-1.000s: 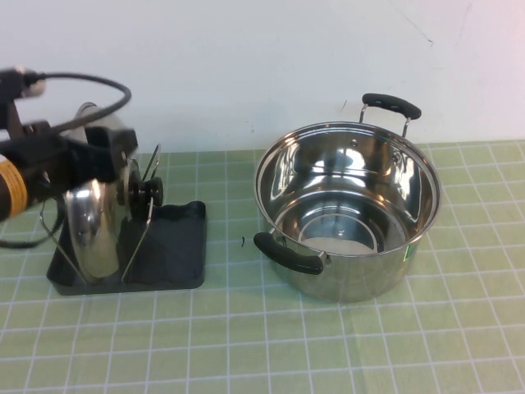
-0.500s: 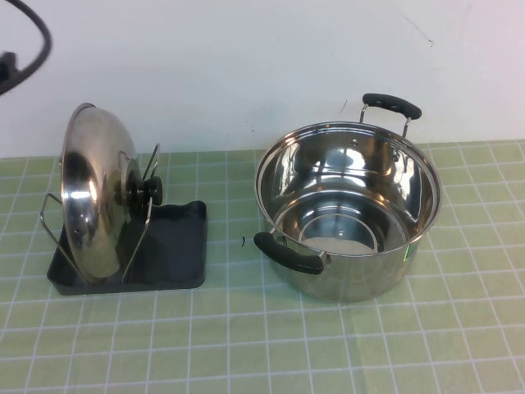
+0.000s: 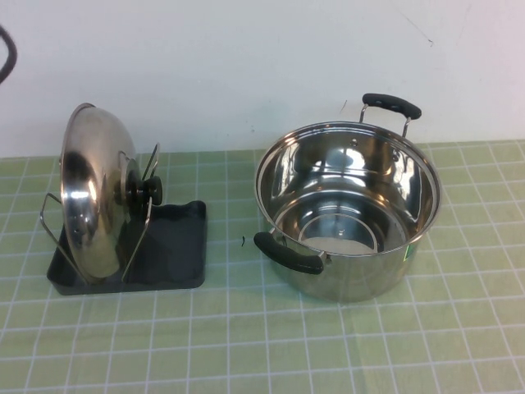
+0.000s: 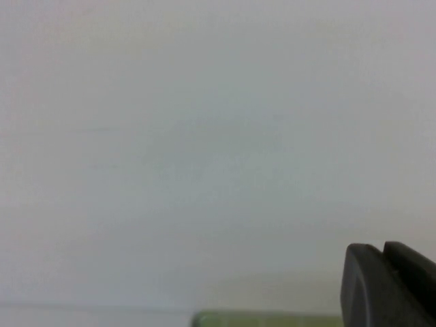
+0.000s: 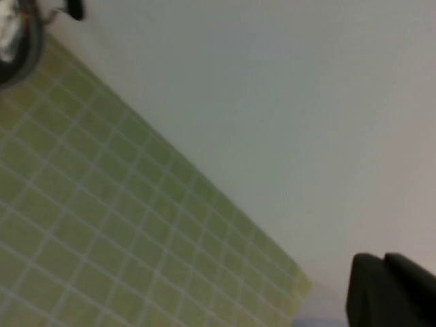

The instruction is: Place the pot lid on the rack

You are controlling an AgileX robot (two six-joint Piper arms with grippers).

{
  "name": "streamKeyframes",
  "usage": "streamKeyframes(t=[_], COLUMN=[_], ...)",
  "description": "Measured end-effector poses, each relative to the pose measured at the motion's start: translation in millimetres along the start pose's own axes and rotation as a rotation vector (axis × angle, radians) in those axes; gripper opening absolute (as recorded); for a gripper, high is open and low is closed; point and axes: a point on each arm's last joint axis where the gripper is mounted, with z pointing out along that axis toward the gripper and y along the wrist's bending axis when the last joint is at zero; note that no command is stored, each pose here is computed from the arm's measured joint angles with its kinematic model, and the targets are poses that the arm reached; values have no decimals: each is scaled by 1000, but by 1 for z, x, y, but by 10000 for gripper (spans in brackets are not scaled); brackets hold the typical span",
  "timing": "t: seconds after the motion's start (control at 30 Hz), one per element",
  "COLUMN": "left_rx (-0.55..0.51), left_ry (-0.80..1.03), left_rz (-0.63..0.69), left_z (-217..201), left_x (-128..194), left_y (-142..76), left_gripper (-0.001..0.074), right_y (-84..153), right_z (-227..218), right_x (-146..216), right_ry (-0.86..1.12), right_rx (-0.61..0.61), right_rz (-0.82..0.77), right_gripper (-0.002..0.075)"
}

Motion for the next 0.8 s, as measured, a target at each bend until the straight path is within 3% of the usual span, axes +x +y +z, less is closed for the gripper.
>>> streamKeyframes(t=[0.13, 0.23, 0.3, 0.47, 0.6, 0.8], left_rx=[-181, -216, -146, 162, 338, 400], left_ry=[177, 360, 474, 597, 485, 260], left_rz=[68, -43, -107, -148, -233, -256], left_z=[-3, -8, -11, -22, -45, -90], left_x=[16, 33, 43, 52, 45, 67], left_y=[17, 18, 10, -17, -26, -19], left_gripper=[2, 2, 2, 2, 2, 2], right_y=[11, 17, 20, 24, 37, 73], right_z=[-8, -12, -14, -19, -20, -10], right_x=[2, 3, 5, 25, 52, 96], right_ry=[-36, -54, -60, -136, -200, -312], right_rx=[-181, -272, -306, -309, -312, -327], right_rz=[21, 39, 46, 70, 97, 149], right_gripper=[-1, -1, -1, -1, -1, -1])
